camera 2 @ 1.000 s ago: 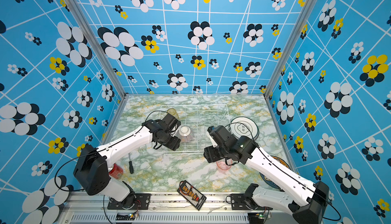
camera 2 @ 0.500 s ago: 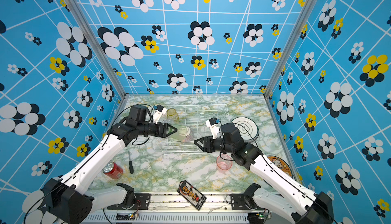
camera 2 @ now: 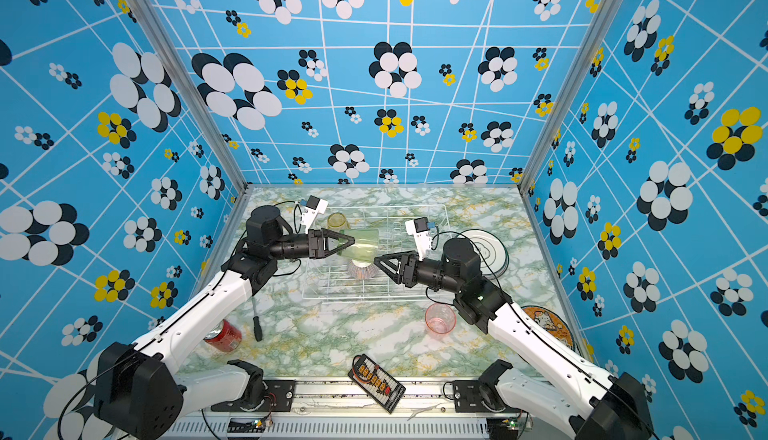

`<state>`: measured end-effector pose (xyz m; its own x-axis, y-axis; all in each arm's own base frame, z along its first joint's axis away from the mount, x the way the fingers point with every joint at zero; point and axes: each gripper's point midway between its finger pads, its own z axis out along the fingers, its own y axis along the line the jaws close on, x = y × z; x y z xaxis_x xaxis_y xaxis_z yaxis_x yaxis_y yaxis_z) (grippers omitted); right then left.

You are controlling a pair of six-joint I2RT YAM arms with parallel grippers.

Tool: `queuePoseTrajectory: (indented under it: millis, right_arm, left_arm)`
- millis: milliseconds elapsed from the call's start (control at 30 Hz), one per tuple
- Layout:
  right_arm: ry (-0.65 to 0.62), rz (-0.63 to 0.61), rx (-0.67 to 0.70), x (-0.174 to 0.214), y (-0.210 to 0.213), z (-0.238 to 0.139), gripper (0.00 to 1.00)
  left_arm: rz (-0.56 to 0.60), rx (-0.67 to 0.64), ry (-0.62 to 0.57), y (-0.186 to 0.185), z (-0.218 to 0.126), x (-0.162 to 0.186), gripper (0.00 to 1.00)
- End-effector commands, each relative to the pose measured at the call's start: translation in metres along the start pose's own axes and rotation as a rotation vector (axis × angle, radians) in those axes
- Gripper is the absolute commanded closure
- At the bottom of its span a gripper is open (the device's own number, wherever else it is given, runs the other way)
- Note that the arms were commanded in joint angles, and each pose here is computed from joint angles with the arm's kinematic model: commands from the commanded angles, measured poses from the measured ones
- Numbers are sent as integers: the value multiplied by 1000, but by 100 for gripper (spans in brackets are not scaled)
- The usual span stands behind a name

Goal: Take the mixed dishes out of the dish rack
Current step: 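Lift the green glass toward the right gripper while the right gripper rises to meet it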

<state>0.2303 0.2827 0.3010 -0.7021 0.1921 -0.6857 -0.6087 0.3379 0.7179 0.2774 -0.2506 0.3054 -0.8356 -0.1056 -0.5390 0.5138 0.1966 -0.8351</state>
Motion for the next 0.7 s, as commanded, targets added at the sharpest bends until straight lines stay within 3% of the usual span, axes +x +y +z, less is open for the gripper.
queuePoseTrajectory:
  millis: [0,167,300,467,600,667]
  right_arm:
    - [-46,-49,-111,-24,28,5,52]
    - [-61,-70,-175,-39,41,15,55]
    - [-71,-73,-216,-47,48,21,63]
    - [-64,-63,-217,-49,47,26,79]
    - [-68,-59,-209,-50,46,26,100]
    - [-70,-57,-204,-51,46,25,100]
  left_arm:
    - [19,87,7,-13,4,-2,43]
    - [2,121,19,-12,13,0,42]
    - [-9,127,33,-9,20,2,42]
    - [-6,135,41,-11,24,3,41]
    - [-3,133,48,-11,24,5,40]
    - [-2,128,52,-11,24,6,37]
